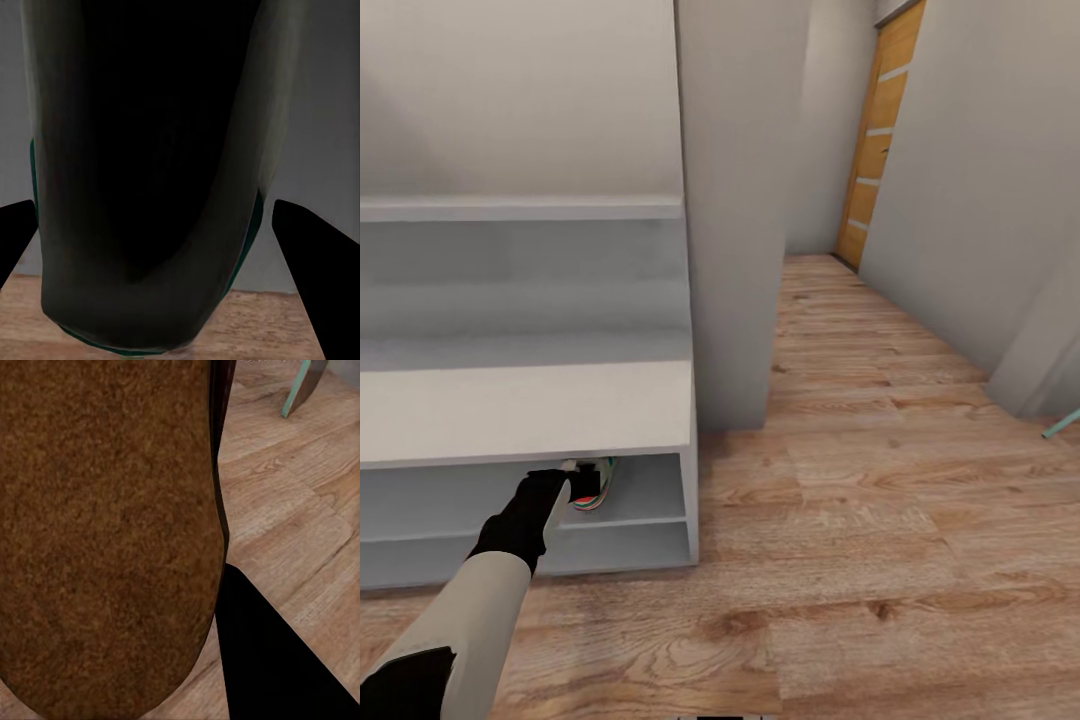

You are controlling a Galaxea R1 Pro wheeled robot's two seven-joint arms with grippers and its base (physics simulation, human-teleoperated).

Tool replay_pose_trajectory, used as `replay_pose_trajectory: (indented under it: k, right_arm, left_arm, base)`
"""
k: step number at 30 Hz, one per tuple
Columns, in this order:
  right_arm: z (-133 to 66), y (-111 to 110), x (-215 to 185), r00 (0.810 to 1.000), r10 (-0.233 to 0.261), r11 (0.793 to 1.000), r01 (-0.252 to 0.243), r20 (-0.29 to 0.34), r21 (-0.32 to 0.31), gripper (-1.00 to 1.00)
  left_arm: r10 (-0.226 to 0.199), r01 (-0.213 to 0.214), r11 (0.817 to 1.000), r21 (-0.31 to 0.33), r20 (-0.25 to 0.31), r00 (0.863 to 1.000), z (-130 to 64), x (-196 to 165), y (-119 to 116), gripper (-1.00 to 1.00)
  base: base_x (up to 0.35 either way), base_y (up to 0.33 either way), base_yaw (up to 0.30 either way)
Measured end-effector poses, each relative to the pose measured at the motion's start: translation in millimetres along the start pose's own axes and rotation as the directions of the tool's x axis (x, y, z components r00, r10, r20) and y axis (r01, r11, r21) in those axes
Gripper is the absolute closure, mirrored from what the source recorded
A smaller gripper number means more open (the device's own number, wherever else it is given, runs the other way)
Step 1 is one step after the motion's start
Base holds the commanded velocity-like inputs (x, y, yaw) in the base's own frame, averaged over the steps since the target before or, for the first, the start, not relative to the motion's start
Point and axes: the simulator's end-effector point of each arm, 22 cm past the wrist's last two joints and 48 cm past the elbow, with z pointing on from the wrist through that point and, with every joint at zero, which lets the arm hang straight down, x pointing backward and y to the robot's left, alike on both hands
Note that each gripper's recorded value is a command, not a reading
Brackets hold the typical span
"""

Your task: Pick up the two gym shoes and the two sandals from the corridor floor and place them onto the hallstand (shoe rack) in the corridor, making sure they are on the rack and not on the floor. Arrange them so the two gym shoes are next to each other and the two sandals are next to each other.

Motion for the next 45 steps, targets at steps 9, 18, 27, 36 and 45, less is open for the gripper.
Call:
replay_pose_trajectory:
  k: [9,18,27,36,45]
  right_arm:
    - [0.0,0.2,0.3,1.0,0.0,1.0,0.0,0.0,0.0,1.0]
    - [0.0,0.1,0.3,1.0,0.0,1.0,0.0,0.0,0.0,1.0]
    - [0.1,-0.1,-0.4,1.0,0.0,1.0,0.0,0.001,0.001,1.0]
    - [0.2,0.1,0.0,1.0,-0.001,1.0,0.001,0.0,0.001,1.0]
    - [0.1,0.8,1.2,1.0,-0.001,1.0,0.001,-0.002,0.0,1.0]
  left_arm:
    - [-0.001,0.001,1.0,0.0,0.0,1.0,0.2,0.0,0.6,1.0]
    - [0.004,-0.004,1.0,0.001,-0.001,1.0,0.3,0.3,-0.3,-1.0]
    - [-0.001,0.001,1.0,-0.002,0.0,1.0,0.3,-0.2,3.1,-1.0]
    - [0.0,0.0,1.0,-0.003,0.0,1.0,0.8,0.4,3.1,-1.0]
    - [0.005,-0.005,1.0,-0.004,0.033,0.999,1.3,-5.1,4.7,-1.0]
  base:
    - [0.008,0.0,0.0]
    - [0.0,0.0,0.0]
    - [-0.001,0.0,0.0]
    - [-0.215,0.051,0.0]
    - [-0.311,0.103,0.0]
